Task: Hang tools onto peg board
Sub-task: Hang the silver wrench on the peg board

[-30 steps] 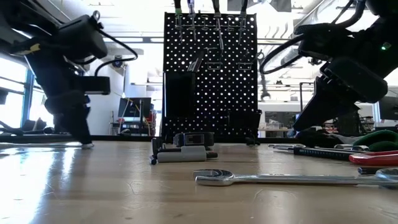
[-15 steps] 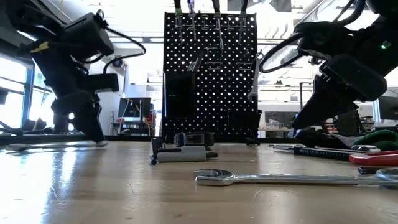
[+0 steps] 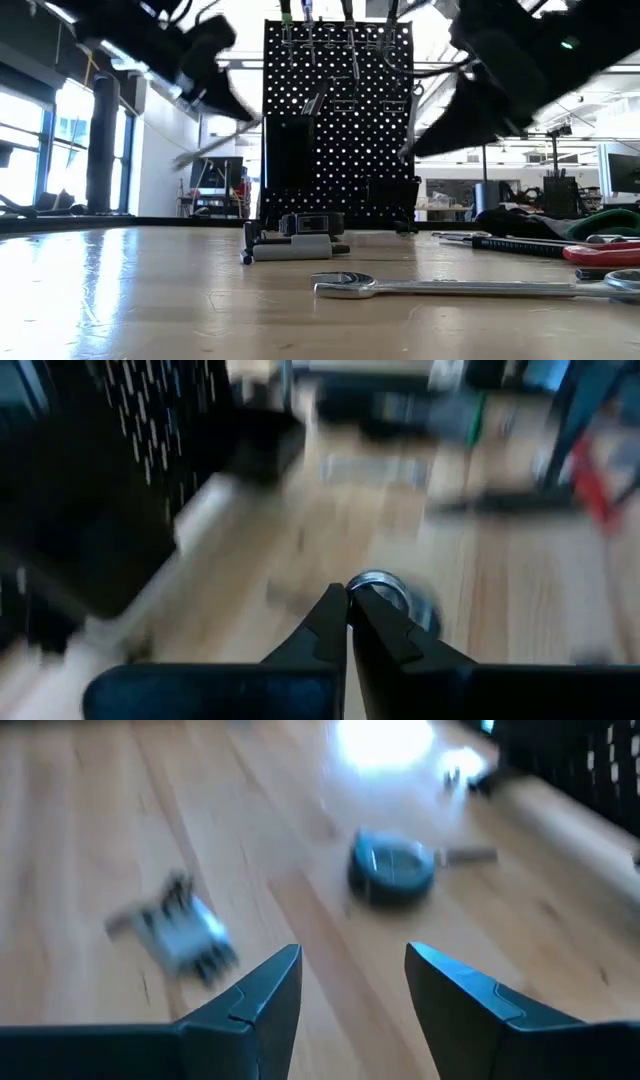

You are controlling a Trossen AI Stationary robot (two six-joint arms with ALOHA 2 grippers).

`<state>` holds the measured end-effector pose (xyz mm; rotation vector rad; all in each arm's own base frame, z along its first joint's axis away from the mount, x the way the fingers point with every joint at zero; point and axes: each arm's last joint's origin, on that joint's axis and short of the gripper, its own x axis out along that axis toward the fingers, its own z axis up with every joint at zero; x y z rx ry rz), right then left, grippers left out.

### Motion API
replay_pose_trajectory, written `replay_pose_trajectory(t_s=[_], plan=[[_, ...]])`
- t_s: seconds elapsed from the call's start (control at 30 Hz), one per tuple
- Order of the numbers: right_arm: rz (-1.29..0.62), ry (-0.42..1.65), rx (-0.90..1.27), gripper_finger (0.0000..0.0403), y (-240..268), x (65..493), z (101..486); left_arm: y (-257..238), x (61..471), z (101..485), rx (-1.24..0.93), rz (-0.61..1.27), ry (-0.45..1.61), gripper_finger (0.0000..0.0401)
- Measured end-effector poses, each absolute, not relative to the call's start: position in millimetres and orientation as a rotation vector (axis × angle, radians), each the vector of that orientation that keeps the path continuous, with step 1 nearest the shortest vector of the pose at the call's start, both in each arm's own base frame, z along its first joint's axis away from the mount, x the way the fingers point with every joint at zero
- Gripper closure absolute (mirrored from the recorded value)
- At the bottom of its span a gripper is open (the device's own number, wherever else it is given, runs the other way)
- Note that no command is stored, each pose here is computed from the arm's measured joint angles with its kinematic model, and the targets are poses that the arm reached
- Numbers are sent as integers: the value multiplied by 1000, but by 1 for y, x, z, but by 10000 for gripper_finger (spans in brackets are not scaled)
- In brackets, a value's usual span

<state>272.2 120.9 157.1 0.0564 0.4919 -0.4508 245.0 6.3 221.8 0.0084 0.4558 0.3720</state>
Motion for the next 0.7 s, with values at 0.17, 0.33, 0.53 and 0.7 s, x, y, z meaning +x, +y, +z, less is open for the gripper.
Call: replay_pose_trajectory(t_s=[0.17, 0.33, 0.53, 0.7], plan=[[-446, 328, 82, 226, 109, 291, 175, 8, 254, 245, 30, 396, 280, 401], [-445, 191, 109, 226, 94, 304, 191, 10, 257, 262, 50, 444, 147, 401], [-414, 76, 120, 226, 75, 314, 205, 9, 262, 268, 52, 446, 49, 401], [-384, 50, 127, 226, 62, 322, 213, 5, 274, 261, 48, 430, 3, 401]])
